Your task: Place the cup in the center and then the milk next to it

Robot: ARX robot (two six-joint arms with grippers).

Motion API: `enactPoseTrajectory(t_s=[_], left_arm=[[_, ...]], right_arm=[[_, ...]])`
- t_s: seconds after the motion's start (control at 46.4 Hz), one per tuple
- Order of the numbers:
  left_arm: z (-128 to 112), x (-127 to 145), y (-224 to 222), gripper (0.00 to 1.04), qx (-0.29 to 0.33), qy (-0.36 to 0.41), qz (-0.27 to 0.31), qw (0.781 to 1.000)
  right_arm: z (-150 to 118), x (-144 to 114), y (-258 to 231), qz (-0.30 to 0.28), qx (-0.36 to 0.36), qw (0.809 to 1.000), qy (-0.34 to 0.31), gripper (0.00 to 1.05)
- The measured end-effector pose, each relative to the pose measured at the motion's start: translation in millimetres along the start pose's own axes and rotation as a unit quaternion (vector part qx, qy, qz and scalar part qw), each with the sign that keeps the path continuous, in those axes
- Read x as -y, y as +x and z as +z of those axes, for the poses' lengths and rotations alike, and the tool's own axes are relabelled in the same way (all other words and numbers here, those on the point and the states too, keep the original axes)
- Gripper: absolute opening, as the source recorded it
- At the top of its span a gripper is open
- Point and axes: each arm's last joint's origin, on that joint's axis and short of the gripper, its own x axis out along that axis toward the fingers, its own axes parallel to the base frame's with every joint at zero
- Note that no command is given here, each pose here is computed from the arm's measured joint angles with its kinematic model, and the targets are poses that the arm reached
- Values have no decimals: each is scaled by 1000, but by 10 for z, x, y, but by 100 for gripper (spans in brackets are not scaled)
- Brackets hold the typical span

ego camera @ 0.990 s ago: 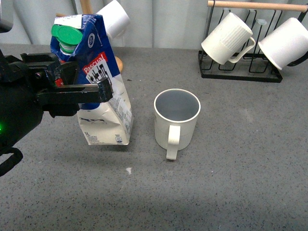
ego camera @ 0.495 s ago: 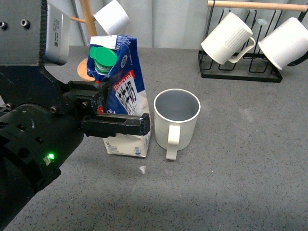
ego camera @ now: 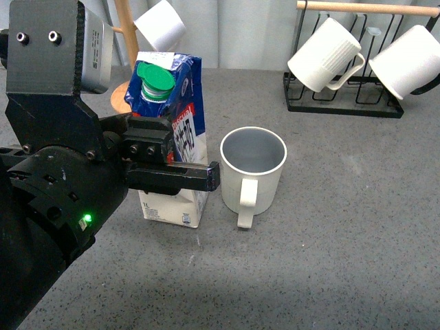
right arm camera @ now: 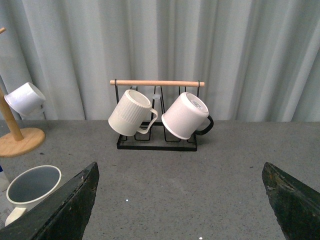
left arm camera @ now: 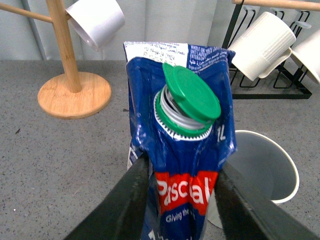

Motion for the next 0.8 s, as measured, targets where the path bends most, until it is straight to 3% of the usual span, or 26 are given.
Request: enactPoseTrajectory(t_s=[0.409, 0.797], left_arm=[[259, -30, -68, 98, 34, -16, 3, 999], [523, -455, -70, 97, 21, -16, 86, 996]], right_arm=[[0, 0, 0, 0, 0, 1000, 0, 95], [0, 0, 0, 0, 0, 1000, 0, 95]])
